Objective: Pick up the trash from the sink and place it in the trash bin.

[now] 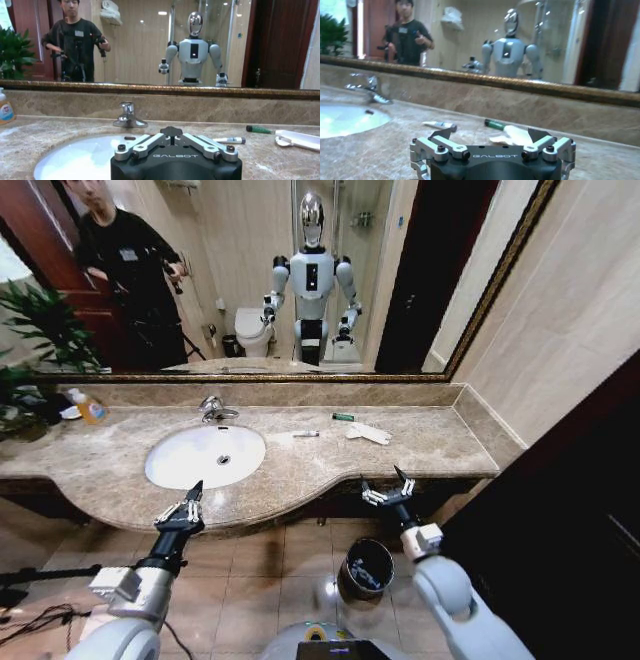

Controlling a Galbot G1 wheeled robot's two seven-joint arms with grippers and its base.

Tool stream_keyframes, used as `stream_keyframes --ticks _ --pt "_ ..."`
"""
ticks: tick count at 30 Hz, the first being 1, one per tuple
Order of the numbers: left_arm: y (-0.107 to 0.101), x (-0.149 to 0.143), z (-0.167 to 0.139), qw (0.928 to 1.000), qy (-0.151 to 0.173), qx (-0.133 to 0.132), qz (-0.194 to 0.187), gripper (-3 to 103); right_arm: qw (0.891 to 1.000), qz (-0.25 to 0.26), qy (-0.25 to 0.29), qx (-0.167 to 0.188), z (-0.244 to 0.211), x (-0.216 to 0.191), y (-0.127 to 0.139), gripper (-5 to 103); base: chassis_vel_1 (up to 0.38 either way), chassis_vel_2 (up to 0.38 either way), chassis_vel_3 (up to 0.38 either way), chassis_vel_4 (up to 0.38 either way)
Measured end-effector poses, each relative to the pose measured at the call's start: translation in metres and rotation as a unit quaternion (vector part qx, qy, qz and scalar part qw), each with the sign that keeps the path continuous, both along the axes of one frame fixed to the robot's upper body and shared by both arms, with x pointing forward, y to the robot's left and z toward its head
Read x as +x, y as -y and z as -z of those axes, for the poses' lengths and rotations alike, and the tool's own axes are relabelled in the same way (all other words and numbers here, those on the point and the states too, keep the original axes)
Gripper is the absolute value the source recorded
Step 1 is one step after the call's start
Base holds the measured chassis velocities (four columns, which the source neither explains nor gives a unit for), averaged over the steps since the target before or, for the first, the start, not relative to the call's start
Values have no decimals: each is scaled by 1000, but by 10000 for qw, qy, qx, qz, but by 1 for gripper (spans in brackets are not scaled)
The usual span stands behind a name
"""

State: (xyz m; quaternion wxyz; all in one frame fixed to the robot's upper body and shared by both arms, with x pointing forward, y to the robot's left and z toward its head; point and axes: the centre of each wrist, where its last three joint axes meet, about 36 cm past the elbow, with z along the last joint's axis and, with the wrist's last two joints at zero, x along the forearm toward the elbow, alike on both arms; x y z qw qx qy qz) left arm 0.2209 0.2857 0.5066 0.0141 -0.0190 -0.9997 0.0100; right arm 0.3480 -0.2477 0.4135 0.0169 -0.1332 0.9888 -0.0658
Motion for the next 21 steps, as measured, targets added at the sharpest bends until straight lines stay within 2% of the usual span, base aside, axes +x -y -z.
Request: stream_keyframes --ticks 9,16,21 --pt "0 0 0 10000 0 0 1 0 9986 -363 -384 -58 -14 86 -3 100 0 0 0 0" --pt "0 0 0 10000 0 0 1 0 9961 -372 -787 130 -28 123 -8 100 0 0 0 0" --pt "0 0 0 10000 0 0 1 0 9966 -274 -775 -48 -42 165 3 100 0 0 0 0"
